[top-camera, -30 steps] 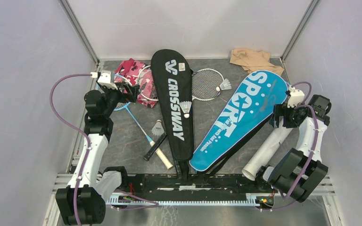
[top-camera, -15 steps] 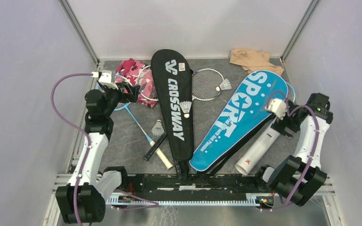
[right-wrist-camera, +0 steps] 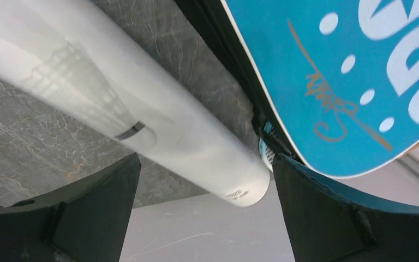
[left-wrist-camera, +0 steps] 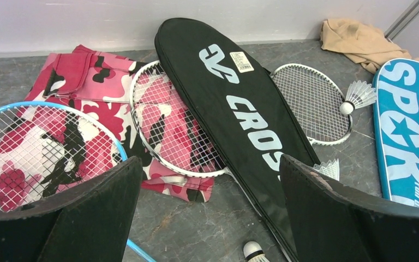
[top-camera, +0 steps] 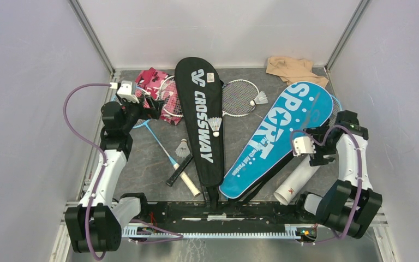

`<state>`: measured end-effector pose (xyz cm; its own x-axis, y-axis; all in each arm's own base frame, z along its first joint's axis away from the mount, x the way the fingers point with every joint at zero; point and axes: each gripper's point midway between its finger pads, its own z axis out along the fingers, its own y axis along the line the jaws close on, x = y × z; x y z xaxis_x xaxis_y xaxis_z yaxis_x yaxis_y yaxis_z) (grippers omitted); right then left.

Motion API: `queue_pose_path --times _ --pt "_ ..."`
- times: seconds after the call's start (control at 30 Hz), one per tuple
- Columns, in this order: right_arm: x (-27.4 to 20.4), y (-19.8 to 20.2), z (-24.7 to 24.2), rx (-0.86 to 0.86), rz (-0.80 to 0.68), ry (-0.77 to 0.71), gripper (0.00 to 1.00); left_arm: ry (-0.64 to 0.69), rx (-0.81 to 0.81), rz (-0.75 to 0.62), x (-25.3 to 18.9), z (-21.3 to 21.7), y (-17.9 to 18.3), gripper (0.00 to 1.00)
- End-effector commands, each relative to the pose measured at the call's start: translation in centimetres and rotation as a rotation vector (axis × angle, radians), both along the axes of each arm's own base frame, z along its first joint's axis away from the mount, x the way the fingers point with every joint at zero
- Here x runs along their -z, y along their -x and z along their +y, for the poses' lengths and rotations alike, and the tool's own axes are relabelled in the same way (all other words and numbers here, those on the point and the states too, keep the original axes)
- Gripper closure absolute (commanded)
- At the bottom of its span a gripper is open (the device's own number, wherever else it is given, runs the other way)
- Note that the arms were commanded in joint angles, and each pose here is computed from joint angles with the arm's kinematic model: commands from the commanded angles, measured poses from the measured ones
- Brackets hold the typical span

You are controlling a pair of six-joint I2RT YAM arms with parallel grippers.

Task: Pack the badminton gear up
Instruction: Open the lid of the shuttle tube.

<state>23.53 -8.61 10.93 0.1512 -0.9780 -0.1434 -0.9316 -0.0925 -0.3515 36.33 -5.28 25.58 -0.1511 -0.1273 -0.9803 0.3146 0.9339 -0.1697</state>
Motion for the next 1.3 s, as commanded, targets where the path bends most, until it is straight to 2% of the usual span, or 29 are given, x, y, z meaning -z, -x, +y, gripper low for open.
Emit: queue_pose_path --times 0.0,0.3,0.77,0.9,1.1,1.27 --pt "0.5 -0.4 0.9 -0.227 0.024 0.102 0.02 -0.02 0.006 -0.041 -1.0 -0.1 -0.6 0.0" --pt "2.5 0.4 0.2 -0.36 0.103 0.248 0.02 -0.032 -0.002 -0.027 -0.6 0.2 -0.9 0.0" --pt "8.4 2.7 2.8 -0.45 0.189 0.192 0.04 -0.04 -0.005 -0.011 0.1 0.3 -1.2 0.0" --pt "8.4 2.4 3.6 -0.437 0.175 0.145 0.15 -0.041 -0.006 -0.013 0.0 0.3 -1.2 0.0" --pt "5.1 0.8 4.3 -0.391 0.136 0.078 0.4 -0.039 0.0 -0.012 -0.1 0.2 -1.2 0.0" --pt "2.4 0.3 5.1 -0.396 0.104 0.039 0.53 -0.05 0.005 0.01 -0.2 0.2 -1.1 0.0"
